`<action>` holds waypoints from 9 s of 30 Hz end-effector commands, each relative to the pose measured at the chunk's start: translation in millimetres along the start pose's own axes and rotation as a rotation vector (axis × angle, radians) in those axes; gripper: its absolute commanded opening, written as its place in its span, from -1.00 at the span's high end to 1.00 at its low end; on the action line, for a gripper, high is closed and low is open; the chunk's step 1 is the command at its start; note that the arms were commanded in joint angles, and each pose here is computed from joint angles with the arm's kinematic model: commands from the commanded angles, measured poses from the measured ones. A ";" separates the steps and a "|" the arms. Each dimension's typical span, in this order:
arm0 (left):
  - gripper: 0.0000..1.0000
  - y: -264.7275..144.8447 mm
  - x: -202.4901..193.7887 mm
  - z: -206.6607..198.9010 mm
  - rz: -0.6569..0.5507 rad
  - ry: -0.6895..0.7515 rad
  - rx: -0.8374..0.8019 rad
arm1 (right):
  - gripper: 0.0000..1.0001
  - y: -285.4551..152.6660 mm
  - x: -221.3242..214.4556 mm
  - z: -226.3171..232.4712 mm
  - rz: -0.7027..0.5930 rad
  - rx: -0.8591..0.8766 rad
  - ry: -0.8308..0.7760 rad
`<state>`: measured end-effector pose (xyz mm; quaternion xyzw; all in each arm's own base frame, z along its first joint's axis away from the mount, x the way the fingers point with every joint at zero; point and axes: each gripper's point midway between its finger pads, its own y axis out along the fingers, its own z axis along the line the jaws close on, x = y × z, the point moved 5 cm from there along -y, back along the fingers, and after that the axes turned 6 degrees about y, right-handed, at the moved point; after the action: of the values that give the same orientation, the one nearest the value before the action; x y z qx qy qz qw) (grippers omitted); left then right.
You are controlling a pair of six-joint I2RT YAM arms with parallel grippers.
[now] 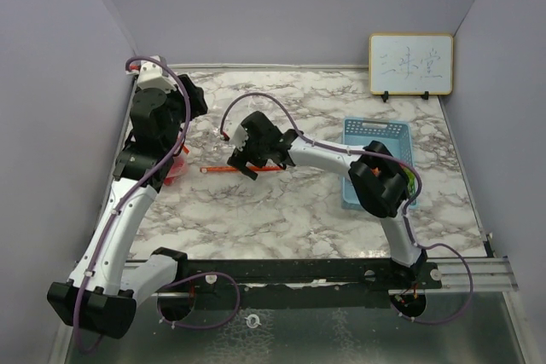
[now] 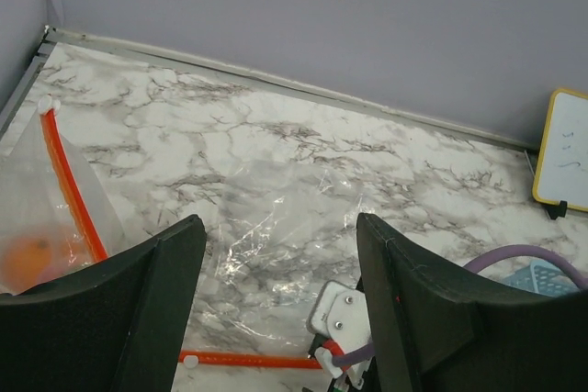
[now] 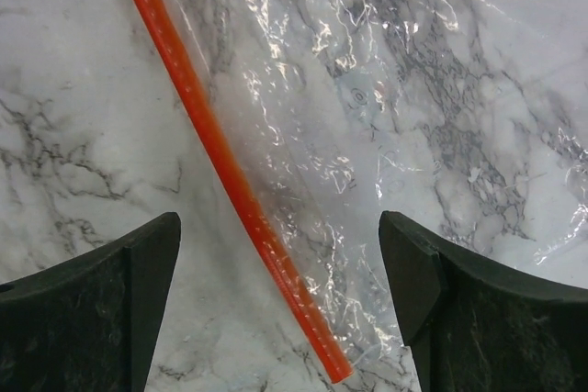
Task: Place the food in the zip-top bag and seal the zipper
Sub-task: Pick up the zipper food storage bag at the center of the board, then open the zipper of the food storage bag at the center of the board.
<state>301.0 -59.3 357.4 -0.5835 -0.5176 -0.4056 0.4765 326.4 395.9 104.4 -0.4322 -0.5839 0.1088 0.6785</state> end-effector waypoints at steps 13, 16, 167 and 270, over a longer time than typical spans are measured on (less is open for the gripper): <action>-0.39 -3.9 18.4 1.6 -0.003 0.005 0.030 | -0.28 51.1 -55.3 -7.6 0.107 0.034 -0.103; -0.39 -5.9 21.6 2.3 -0.011 0.016 0.030 | 0.13 53.8 -71.3 -3.9 0.155 0.091 -0.010; 1.00 32.7 -57.4 -100.3 0.274 -0.284 -0.666 | 0.11 -178.0 93.8 -47.0 -0.317 0.343 0.736; 0.19 59.4 -97.7 -124.0 0.562 -0.543 -0.484 | 0.96 -196.8 151.7 -74.1 -0.587 -0.049 0.569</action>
<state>339.6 -198.6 282.1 -0.8853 -0.3146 -0.2037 0.2754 369.9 333.2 343.9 -0.2969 -0.4549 -0.2265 0.8085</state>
